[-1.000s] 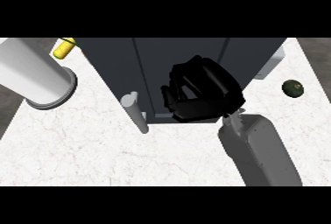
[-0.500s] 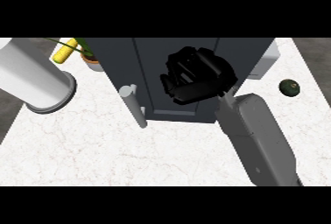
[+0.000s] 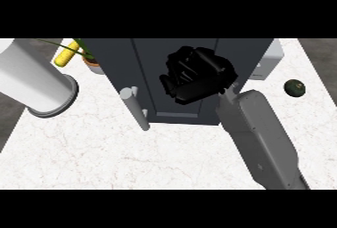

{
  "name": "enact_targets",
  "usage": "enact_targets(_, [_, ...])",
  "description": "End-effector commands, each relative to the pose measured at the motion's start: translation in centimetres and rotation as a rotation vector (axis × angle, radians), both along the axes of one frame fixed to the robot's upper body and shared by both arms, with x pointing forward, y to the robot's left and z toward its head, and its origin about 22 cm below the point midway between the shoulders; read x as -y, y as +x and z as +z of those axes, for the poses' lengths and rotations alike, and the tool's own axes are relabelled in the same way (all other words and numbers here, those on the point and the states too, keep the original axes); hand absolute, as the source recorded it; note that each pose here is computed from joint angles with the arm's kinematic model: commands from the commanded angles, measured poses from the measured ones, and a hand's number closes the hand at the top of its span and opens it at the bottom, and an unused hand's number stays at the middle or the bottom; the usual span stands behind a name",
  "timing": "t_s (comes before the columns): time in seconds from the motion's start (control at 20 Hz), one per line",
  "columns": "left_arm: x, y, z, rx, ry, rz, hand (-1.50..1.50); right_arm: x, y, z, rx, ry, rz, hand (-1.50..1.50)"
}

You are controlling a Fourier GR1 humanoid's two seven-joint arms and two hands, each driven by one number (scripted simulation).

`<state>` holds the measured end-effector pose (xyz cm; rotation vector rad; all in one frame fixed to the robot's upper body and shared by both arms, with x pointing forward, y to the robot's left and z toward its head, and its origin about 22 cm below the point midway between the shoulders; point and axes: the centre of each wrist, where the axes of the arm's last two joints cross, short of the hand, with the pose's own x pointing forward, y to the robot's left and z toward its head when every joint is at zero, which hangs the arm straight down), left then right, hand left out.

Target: Pick up the bottled water, place it into the cabinet and close the cabinet

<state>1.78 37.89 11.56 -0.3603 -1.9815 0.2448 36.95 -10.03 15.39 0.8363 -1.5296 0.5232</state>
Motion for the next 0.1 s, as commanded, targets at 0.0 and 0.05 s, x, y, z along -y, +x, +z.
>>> enact_targets(0.0, [0.00,0.38,-0.10,0.001,-0.007,0.002,-1.50,-2.97,2.05,2.87,-0.036,0.019,0.000,1.50])
enact_targets(0.05, [0.93,-0.03,0.38,0.005,-0.012,-0.024,-1.50,-2.16,2.45,1.97,-0.036,0.013,-0.001,1.50])
